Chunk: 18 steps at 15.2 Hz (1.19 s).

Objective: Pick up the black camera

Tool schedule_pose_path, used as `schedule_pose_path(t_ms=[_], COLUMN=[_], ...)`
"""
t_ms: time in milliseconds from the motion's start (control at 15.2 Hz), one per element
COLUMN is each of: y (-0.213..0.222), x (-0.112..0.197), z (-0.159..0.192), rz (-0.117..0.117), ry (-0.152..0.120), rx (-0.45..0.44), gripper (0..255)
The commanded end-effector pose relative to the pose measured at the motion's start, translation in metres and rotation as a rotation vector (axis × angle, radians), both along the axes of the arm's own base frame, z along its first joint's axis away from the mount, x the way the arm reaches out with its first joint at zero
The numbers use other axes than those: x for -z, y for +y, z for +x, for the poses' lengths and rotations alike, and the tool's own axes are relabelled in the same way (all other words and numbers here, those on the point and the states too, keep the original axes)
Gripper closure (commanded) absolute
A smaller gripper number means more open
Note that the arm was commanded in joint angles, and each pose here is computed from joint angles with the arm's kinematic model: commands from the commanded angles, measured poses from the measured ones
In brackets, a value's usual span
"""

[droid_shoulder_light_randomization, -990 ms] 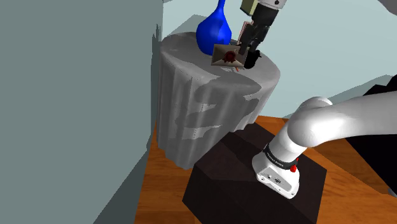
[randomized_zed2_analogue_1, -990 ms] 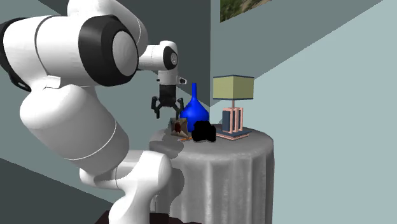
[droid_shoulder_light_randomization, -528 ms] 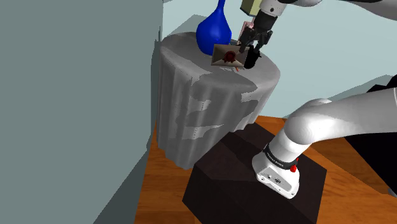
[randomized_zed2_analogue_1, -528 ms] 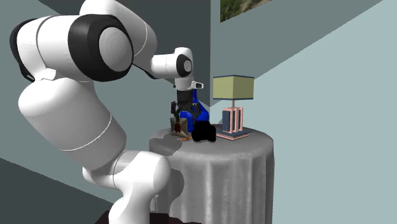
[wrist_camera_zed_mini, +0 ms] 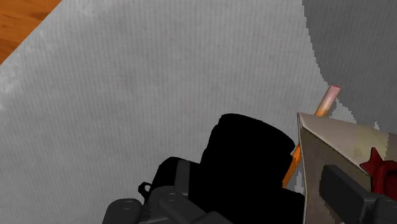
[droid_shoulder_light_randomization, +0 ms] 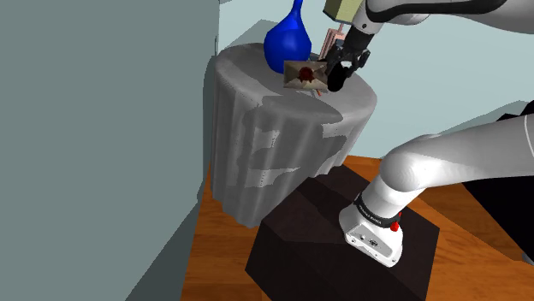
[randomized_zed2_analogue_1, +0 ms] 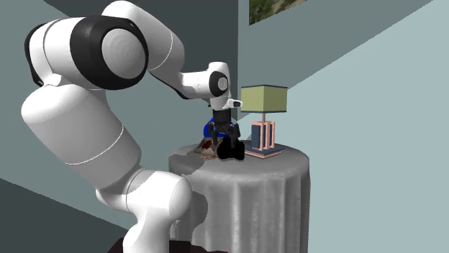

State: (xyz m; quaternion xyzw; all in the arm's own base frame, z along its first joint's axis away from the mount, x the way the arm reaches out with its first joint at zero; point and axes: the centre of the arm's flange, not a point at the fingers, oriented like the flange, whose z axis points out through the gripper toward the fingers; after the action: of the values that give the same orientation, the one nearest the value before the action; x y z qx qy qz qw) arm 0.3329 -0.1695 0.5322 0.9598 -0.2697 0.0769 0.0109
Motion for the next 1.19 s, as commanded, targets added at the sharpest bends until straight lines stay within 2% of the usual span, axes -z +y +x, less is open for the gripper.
schedule_pose_path(t_ms=[0, 264, 330, 924, 1122], y=[-0.001, -0.001, -0.001, -0.001, -0.001], x=[0.011, 0.025, 0.025, 0.025, 0.009], z=[0.000, 0.000, 0.000, 0.000, 0.000], rz=[-0.001, -0.001, -0.001, -0.001, -0.001], ry=[-0.001, -0.001, -0.001, -0.001, -0.001], rx=[0.003, 0.003, 0.003, 0.003, 0.003], gripper=[0, 0, 255, 255, 255])
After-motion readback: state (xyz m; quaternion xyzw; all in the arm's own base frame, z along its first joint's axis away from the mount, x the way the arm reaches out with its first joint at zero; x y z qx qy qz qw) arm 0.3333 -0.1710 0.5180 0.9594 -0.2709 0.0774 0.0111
